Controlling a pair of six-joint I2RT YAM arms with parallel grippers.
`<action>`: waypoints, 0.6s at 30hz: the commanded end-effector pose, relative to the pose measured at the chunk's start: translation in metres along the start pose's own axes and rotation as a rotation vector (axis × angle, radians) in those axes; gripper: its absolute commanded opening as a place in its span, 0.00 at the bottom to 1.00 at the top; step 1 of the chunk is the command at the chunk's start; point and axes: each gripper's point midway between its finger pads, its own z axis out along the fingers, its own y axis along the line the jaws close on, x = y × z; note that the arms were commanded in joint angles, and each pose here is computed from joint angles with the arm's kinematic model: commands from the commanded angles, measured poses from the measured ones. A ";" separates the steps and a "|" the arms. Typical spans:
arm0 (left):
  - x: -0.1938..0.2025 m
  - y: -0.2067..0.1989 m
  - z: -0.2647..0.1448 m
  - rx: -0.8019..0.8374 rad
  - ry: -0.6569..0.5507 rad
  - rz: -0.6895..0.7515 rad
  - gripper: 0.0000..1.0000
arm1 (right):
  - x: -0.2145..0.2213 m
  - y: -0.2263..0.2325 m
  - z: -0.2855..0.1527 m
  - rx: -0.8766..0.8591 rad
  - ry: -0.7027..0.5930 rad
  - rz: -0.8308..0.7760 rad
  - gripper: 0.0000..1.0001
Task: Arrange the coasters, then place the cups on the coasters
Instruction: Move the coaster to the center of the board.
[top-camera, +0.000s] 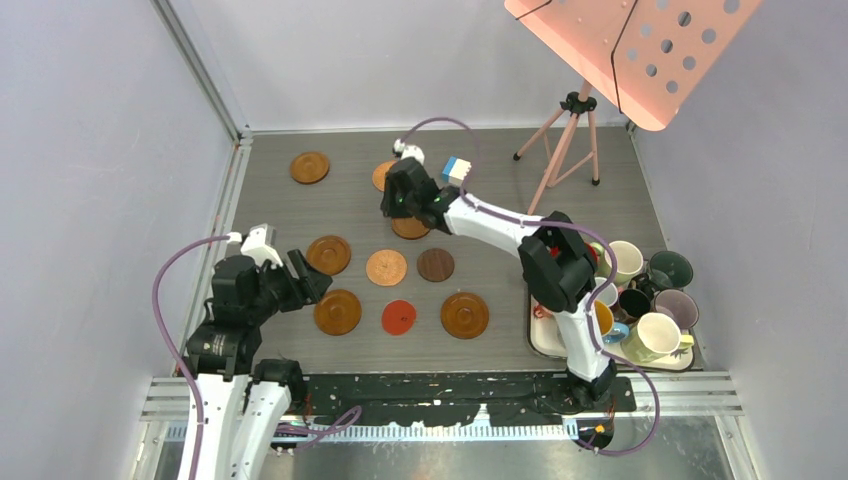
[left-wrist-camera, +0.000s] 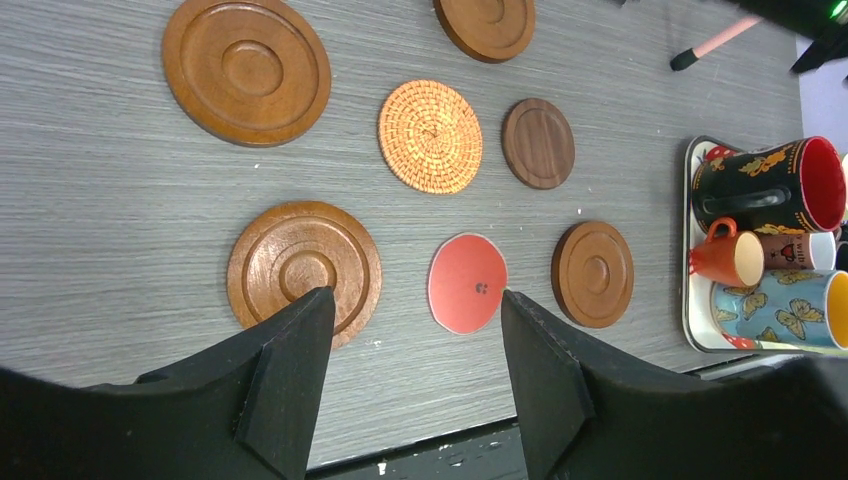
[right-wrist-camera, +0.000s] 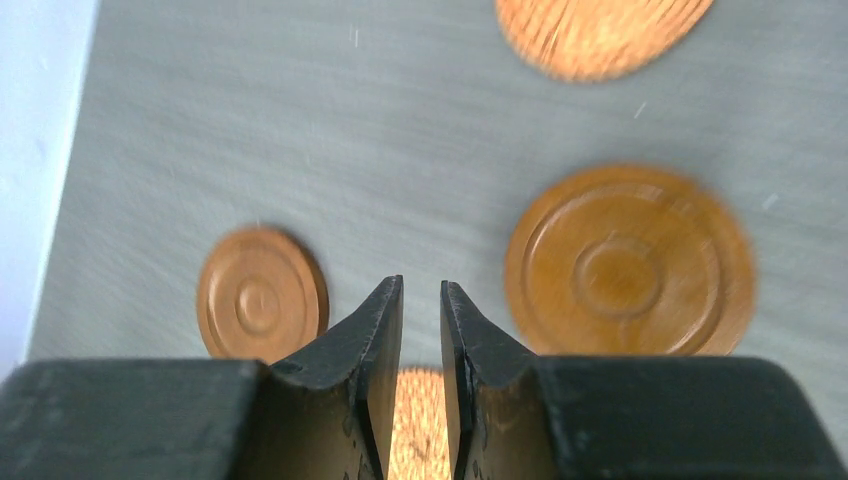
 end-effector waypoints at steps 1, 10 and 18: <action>-0.010 -0.002 -0.006 0.001 -0.047 0.032 0.65 | -0.079 -0.006 0.004 0.002 -0.183 0.060 0.27; -0.011 -0.002 -0.008 0.001 -0.065 0.034 0.65 | -0.127 -0.030 0.041 0.010 -0.279 0.146 0.28; -0.011 -0.004 -0.010 0.010 -0.067 0.041 0.65 | -0.135 -0.046 0.072 0.032 -0.291 0.264 0.27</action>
